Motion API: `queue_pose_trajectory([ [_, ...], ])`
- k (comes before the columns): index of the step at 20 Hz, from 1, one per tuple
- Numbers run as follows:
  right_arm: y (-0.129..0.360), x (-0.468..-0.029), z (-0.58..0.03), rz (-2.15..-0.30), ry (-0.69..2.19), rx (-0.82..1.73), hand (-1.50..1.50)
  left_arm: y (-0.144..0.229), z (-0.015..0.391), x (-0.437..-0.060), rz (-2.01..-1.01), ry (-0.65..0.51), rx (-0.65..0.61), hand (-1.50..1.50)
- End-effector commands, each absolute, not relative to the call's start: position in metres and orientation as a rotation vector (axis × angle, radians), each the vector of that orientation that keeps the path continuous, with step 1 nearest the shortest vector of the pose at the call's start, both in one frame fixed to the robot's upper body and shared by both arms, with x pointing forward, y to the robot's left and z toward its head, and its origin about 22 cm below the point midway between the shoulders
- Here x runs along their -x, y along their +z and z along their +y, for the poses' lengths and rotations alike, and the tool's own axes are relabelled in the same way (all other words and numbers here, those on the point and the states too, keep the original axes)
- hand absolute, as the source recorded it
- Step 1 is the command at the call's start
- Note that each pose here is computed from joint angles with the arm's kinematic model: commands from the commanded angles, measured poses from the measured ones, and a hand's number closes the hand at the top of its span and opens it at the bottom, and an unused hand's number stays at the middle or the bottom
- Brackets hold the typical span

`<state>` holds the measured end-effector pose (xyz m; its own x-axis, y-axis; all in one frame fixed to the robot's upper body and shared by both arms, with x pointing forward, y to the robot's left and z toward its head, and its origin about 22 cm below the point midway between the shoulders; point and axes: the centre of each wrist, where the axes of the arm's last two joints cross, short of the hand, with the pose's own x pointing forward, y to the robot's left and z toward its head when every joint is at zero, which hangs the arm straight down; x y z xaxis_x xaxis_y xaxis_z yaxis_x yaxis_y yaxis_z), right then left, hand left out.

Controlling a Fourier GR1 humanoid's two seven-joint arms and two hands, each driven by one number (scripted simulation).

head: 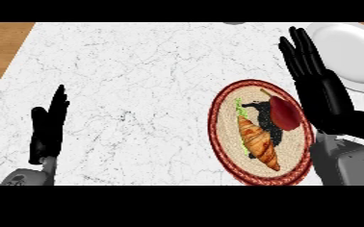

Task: Pick the croissant from the placemat and place it in the plate

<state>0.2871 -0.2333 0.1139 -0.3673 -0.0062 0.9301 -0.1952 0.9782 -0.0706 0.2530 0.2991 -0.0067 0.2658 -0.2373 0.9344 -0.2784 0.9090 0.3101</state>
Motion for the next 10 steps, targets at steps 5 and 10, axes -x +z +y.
queue_pose_trajectory([
  [5,0.198,-0.312,-0.224,-2.007,0.810,-0.097,1.50,-0.029,0.252,-0.243,-1.211,0.002,-0.193,0.00],
  [10,0.180,-0.327,-0.257,-2.079,0.875,0.426,-1.50,-0.036,0.232,-0.236,-1.210,-0.026,-0.010,0.00],
])
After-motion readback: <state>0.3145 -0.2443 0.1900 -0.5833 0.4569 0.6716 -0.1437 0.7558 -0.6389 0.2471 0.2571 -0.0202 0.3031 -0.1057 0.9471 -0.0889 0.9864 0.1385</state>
